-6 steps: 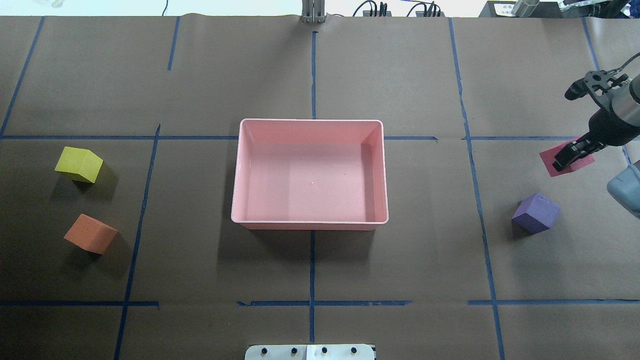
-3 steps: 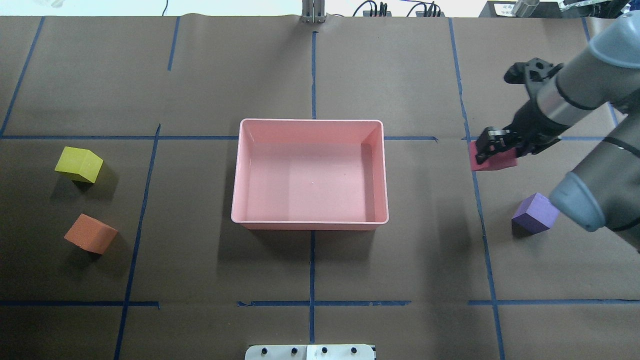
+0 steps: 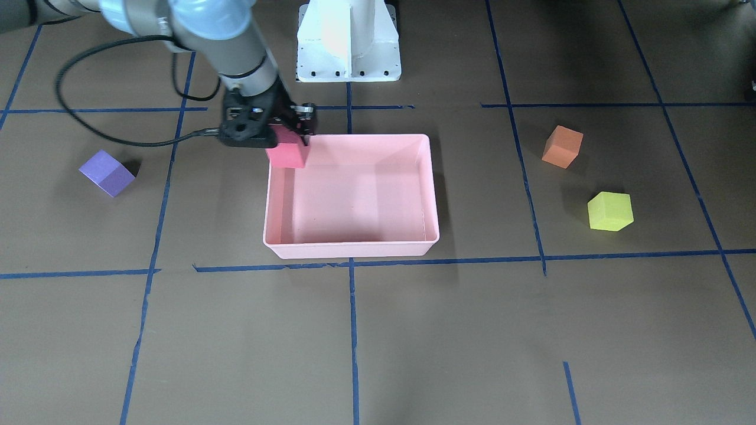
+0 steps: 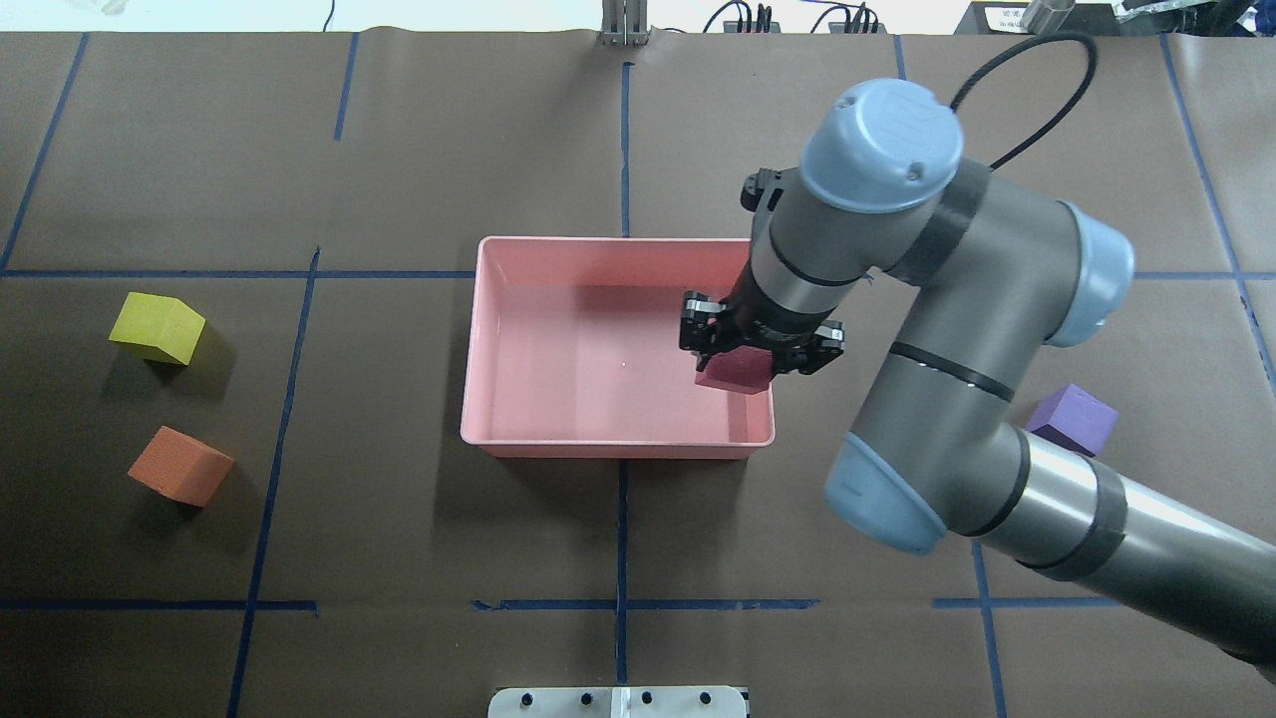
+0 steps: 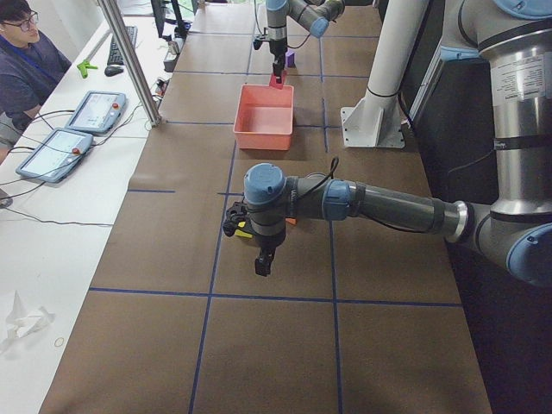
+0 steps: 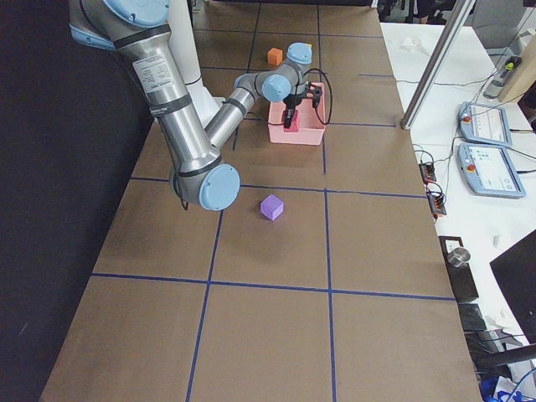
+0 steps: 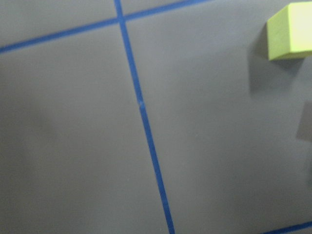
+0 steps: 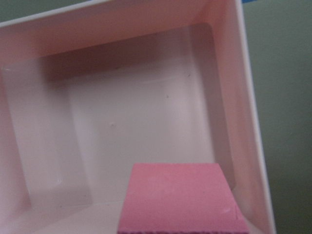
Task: Place blocks into pink bin with both arms
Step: 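Carry the pink cube into the pink bin and release it, then withdraw the right gripper from the bin while the left gripper reaches the yellow cube, then grasp the yellow cube with the left gripper and carry it into the bin, then release the yellow cube in the bin while the right gripper grasps the purple cube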
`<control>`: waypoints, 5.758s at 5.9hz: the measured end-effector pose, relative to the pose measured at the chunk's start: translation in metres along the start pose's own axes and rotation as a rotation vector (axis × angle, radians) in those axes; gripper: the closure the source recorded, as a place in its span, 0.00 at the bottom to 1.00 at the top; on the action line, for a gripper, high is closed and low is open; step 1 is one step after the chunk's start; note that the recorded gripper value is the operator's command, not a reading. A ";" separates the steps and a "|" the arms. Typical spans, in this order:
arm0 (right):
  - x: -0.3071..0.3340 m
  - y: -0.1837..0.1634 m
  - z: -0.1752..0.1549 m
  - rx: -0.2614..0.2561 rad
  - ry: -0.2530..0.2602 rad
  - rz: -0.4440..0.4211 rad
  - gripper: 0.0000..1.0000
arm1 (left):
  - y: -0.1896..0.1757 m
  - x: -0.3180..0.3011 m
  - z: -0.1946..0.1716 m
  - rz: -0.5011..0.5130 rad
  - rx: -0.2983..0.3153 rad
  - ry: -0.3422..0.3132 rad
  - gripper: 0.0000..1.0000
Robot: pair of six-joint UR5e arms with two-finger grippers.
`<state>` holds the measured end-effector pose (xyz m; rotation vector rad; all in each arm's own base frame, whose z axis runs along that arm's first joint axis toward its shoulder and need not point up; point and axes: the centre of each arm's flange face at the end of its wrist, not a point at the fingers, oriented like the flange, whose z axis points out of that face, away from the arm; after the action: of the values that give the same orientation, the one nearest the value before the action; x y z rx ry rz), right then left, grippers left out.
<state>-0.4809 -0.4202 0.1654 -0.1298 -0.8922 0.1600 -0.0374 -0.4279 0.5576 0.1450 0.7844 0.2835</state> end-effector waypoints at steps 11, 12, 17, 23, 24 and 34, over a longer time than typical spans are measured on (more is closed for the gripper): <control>0.222 -0.136 -0.081 0.014 0.024 -0.339 0.00 | -0.106 0.156 0.178 -0.091 0.111 0.043 0.00; 0.249 -0.140 -0.084 0.015 0.037 -0.376 0.00 | -0.114 0.165 0.189 -0.090 0.104 0.050 0.00; 0.275 -0.138 -0.081 0.005 0.053 -0.384 0.00 | -0.121 0.178 0.233 -0.081 0.066 0.001 0.55; 0.432 -0.119 -0.093 -0.034 0.116 -0.569 0.00 | -0.204 0.352 0.088 -0.257 0.202 0.087 0.55; 0.457 -0.111 -0.090 -0.042 0.122 -0.589 0.00 | -0.208 0.425 0.074 -0.284 0.192 0.084 0.55; 0.423 -0.046 0.060 -0.119 0.207 -0.907 0.01 | -0.164 0.624 0.109 -0.262 0.182 0.090 0.00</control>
<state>-0.2626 -0.3814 0.5338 0.1529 -0.6818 -0.7397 0.4926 -0.3967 0.1751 0.1990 0.9085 -0.0302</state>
